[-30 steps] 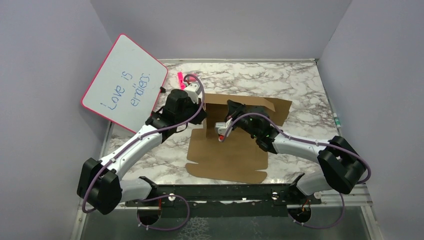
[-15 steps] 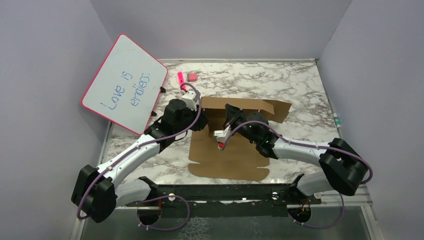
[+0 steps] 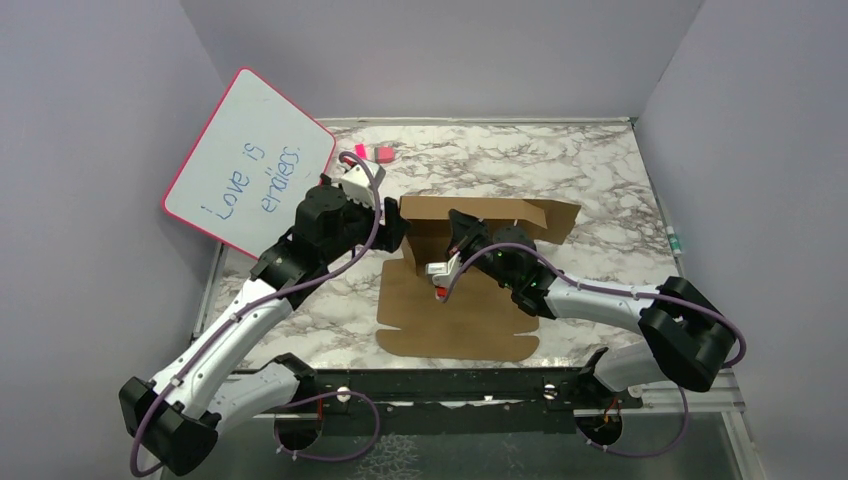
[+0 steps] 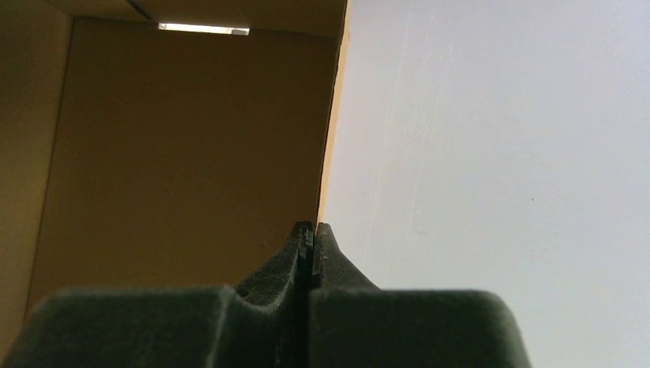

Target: Fold the paper box

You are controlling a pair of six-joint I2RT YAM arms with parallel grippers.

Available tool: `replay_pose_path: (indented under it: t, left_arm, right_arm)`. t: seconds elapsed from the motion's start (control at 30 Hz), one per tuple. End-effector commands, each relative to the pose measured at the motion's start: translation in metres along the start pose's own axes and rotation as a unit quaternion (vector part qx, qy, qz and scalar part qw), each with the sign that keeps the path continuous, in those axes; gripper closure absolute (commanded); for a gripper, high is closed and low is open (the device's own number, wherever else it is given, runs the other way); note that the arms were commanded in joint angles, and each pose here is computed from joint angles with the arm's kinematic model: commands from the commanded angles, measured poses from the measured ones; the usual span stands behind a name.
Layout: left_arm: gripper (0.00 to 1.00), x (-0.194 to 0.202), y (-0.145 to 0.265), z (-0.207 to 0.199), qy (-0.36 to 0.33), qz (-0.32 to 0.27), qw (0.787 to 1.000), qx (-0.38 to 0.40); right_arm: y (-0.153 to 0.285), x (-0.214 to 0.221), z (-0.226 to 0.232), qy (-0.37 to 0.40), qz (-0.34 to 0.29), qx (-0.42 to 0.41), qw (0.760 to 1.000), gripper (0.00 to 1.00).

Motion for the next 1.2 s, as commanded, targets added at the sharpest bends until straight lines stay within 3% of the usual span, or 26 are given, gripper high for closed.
replay_pose_path:
  t: [0.0, 0.3, 0.53, 0.8, 1.17]
  left_arm:
    - [0.29, 0.007, 0.011, 0.020, -0.055, 0.034, 0.997, -0.039]
    - [0.23, 0.059, -0.001, 0.069, 0.002, 0.109, 0.993, -0.054]
    - [0.23, 0.077, -0.031, 0.069, 0.062, 0.159, 0.985, -0.008]
    - [0.23, 0.077, -0.051, 0.062, 0.110, 0.063, 0.992, 0.022]
    - [0.27, 0.087, -0.071, 0.062, 0.060, -0.042, 0.996, 0.049]
  right_arm:
    - [0.001, -0.004, 0.002, 0.000, -0.006, -0.018, 1.000, 0.98]
    - [-0.001, -0.005, 0.000, -0.007, -0.012, -0.021, 1.000, 0.98]
    - [-0.003, -0.006, -0.002, -0.019, -0.018, -0.019, 0.999, 0.98]
    - [0.000, -0.010, -0.006, -0.032, -0.035, -0.015, 0.999, 0.98]
    - [0.000, -0.013, -0.005, -0.042, -0.049, -0.036, 0.997, 0.98]
Point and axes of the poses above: each gripper's point midway between its finger pads, its own y axis back along the fingers, its own z axis along the line the jaws close on, x = y × z, the point moved 8 cm from there along y, back along the fingers, and after that the axes turned 4 degrees about -y, right-handed, at the moved point
